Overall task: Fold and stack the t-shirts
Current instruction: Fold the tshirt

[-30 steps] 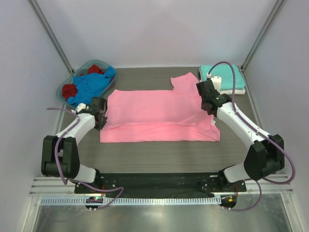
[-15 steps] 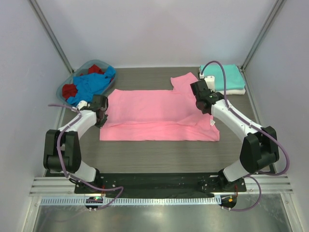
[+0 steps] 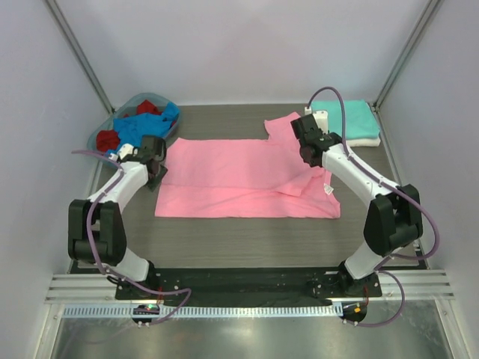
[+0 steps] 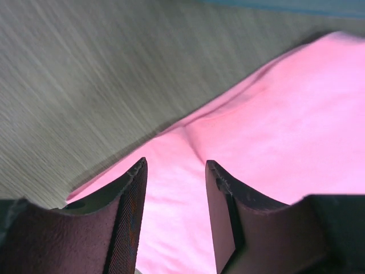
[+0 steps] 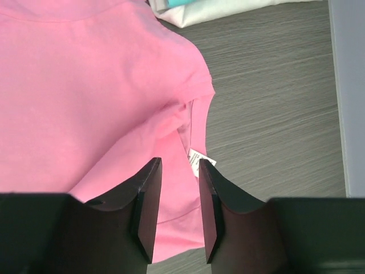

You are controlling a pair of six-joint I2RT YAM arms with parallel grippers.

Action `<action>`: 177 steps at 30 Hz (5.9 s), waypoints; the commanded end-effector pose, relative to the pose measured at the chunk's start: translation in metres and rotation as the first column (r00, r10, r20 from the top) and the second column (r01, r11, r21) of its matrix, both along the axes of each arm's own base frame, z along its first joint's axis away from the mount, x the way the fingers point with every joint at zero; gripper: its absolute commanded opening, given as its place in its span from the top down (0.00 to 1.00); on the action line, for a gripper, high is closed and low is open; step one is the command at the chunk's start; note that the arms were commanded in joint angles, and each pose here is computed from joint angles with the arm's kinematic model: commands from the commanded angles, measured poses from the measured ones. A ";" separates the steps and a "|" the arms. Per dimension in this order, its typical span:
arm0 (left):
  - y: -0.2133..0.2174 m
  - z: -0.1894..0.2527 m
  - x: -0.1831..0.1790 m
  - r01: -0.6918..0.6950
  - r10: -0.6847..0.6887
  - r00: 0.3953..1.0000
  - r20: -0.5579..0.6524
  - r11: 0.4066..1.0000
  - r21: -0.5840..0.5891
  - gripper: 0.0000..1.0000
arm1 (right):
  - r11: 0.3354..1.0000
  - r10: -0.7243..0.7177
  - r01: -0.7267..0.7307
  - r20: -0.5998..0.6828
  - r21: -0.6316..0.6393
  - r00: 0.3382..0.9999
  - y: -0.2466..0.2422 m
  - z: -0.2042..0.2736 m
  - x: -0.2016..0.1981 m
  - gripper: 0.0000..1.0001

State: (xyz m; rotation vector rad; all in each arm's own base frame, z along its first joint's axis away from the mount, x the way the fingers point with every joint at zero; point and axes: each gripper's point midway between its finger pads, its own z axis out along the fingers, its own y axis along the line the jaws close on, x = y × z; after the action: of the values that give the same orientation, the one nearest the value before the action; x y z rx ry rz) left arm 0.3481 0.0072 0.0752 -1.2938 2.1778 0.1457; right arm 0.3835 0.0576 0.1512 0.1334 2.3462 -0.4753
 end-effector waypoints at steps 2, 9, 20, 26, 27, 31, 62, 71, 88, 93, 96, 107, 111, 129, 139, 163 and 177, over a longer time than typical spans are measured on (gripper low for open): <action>-0.002 0.054 0.009 0.095 -0.097 0.991 0.090 0.995 0.033 0.53 | 0.993 -0.032 0.025 0.054 0.117 0.998 0.008 0.033 -0.013 0.59; -0.065 0.029 -0.002 0.352 -0.332 0.931 0.149 0.925 -0.140 0.55 | 0.954 -0.112 0.119 -0.040 0.276 0.993 -0.004 -0.006 -0.051 0.65; -0.105 -0.058 -0.028 0.401 -0.430 0.900 -0.063 0.877 -0.264 0.57 | 0.904 -0.224 0.268 -0.164 0.334 0.961 -0.039 -0.072 -0.086 0.64; -0.089 -0.077 -0.044 0.356 -0.389 0.912 -0.133 0.909 -0.219 0.58 | 0.905 -0.190 0.255 -0.214 0.340 0.958 -0.038 -0.097 -0.092 0.64; -0.086 -0.078 -0.046 0.349 -0.380 0.914 -0.142 0.915 -0.205 0.59 | 0.903 -0.227 0.288 -0.216 0.318 0.950 -0.045 -0.101 -0.096 0.64; -0.077 -0.082 -0.056 0.332 -0.360 0.919 -0.163 0.927 -0.175 0.59 | 0.868 -0.328 0.391 -0.237 0.307 0.914 -0.055 -0.123 -0.118 0.66; -0.233 0.093 -0.010 0.884 -0.753 0.453 0.477 0.447 -0.135 0.42 | 0.834 -0.025 0.024 -0.006 0.551 1.000 0.007 -0.038 -0.016 0.56; -0.239 0.095 -0.029 0.917 -0.821 0.397 0.409 0.342 -0.204 0.39 | 0.826 -0.011 0.048 -0.069 0.561 0.998 0.035 -0.074 0.010 0.54; -0.208 0.096 -0.055 0.929 -0.870 0.369 0.327 0.334 -0.159 0.36 | 0.875 0.004 0.046 -0.103 0.482 0.995 0.043 -0.106 0.039 0.61; -0.205 0.099 -0.053 0.929 -0.868 0.371 0.329 0.341 -0.146 0.36 | 0.892 0.005 0.042 -0.102 0.449 0.995 0.041 -0.101 0.043 0.77; -0.200 0.095 -0.052 0.920 -0.865 0.392 0.314 0.364 -0.146 0.37 | 0.897 0.035 0.000 -0.073 0.441 0.997 0.050 -0.089 0.048 0.99; -0.191 0.093 -0.052 0.902 -0.844 0.430 0.320 0.414 -0.120 0.37 | 0.938 0.141 -0.120 -0.040 0.326 0.989 0.080 -0.073 0.054 0.99; -0.194 0.090 -0.053 0.901 -0.841 0.435 0.323 0.410 -0.145 0.37 | 0.939 0.179 -0.155 -0.051 0.308 0.983 0.089 -0.077 0.055 0.99; -0.184 0.089 -0.058 0.921 -0.886 0.389 0.254 0.375 -0.105 0.34 | 0.845 -0.126 0.189 -0.158 0.500 0.979 0.085 -0.066 -0.009 0.56; -0.150 0.096 -0.061 0.914 -0.904 0.398 0.153 0.404 0.009 0.32 | 0.742 -0.214 0.271 -0.167 0.614 0.963 0.090 -0.087 -0.035 0.59; -0.141 0.088 -0.062 0.896 -0.889 0.438 0.134 0.443 0.009 0.31 | 0.714 -0.300 0.333 -0.160 0.616 0.940 0.082 -0.110 -0.045 0.61; -0.137 0.092 -0.061 0.889 -0.884 0.449 0.127 0.456 0.028 0.31 | 0.720 -0.219 0.181 -0.028 0.670 0.975 0.102 -0.071 -0.012 0.99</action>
State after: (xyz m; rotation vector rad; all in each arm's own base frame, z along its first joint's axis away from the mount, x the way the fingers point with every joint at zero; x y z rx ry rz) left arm 0.2851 -0.1322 0.1514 0.0035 2.5038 -0.4066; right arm 0.3366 0.1416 0.0358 0.8095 2.4896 0.1770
